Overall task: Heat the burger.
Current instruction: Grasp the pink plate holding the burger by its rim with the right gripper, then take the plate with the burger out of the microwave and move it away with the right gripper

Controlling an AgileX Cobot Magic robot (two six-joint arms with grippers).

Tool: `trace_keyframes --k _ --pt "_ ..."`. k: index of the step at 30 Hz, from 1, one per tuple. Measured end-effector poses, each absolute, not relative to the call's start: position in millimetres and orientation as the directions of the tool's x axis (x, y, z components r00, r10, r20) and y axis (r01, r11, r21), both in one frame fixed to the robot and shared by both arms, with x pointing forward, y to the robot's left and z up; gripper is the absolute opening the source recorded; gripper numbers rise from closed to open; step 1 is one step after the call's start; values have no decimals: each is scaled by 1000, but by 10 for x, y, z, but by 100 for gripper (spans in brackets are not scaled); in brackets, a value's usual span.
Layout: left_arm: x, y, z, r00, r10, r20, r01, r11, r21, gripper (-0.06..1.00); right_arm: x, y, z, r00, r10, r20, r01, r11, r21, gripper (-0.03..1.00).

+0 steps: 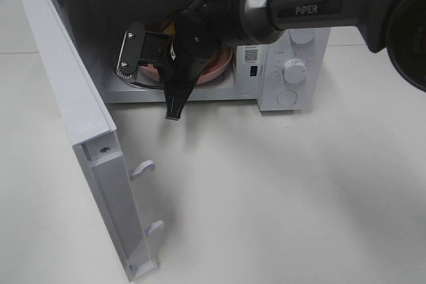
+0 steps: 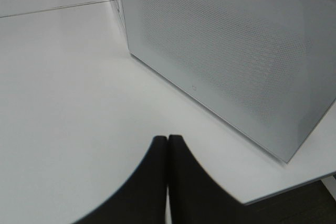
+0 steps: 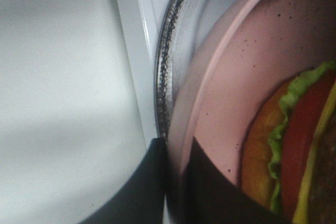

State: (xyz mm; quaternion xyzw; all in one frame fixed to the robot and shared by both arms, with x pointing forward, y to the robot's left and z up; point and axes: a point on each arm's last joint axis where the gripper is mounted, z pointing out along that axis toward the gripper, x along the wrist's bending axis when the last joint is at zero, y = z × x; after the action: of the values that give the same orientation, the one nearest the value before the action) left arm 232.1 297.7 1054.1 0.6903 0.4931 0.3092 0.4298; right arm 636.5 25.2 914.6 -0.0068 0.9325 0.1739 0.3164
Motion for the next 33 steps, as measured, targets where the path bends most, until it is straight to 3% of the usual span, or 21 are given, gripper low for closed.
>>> trace_keyframes --k 33 --pt "2321 2977 10541 322 947 3 415 -144 898 0 6188 93 9292 -828 -55 -558 -185 966 178 5"
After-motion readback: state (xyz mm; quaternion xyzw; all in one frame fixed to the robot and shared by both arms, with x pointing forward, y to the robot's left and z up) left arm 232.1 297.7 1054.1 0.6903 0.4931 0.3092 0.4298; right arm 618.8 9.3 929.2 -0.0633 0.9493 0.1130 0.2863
